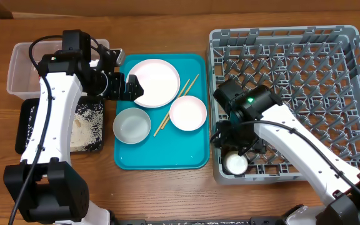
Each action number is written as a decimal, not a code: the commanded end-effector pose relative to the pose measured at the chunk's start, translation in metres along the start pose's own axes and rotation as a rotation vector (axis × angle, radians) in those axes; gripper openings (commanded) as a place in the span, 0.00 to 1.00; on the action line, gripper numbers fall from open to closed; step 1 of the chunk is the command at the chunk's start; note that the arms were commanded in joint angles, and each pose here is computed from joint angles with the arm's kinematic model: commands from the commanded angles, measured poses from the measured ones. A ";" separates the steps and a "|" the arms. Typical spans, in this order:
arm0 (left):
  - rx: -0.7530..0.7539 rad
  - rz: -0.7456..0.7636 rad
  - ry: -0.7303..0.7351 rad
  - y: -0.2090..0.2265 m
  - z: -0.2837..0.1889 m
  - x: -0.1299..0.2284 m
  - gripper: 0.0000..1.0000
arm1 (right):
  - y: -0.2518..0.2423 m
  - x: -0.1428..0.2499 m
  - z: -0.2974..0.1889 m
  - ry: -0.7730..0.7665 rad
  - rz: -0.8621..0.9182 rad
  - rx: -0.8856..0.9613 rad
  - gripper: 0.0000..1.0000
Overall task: Sort waste into correct bins and load items into the dishwasher
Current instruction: 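Lower the white cup into the dish rack with the right gripper and release, then reach the right gripper to the pink bowl and grasp its rim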
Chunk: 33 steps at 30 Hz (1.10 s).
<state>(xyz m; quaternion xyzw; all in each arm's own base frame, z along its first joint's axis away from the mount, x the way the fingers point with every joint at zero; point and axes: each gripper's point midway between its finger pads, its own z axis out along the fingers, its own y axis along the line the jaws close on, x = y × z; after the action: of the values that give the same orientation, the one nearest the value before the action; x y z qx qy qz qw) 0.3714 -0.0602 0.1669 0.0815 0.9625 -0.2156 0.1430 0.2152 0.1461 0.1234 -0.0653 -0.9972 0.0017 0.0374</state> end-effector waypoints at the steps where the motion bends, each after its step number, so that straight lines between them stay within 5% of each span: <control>1: -0.009 0.003 -0.032 -0.001 -0.006 -0.008 0.98 | 0.025 -0.034 -0.048 -0.166 -0.015 -0.120 0.88; 9: -0.028 -0.032 -0.051 0.000 -0.012 -0.015 0.97 | 0.087 -0.080 -0.098 -0.385 0.032 -0.378 0.80; 23: -0.115 -0.057 -0.028 0.015 -0.013 -0.009 1.00 | 0.131 -0.084 0.033 -0.149 0.383 -0.198 0.60; 33: -0.117 -0.048 -0.046 0.016 -0.012 -0.014 1.00 | 0.114 -0.072 0.048 -0.102 0.448 -0.105 0.56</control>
<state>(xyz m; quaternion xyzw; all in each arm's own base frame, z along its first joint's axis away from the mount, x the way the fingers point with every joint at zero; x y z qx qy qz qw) 0.3779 -0.0435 0.1657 0.0520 0.9734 -0.1678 0.1470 0.2961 0.2551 0.0670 -0.2607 -0.9643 -0.0455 -0.0089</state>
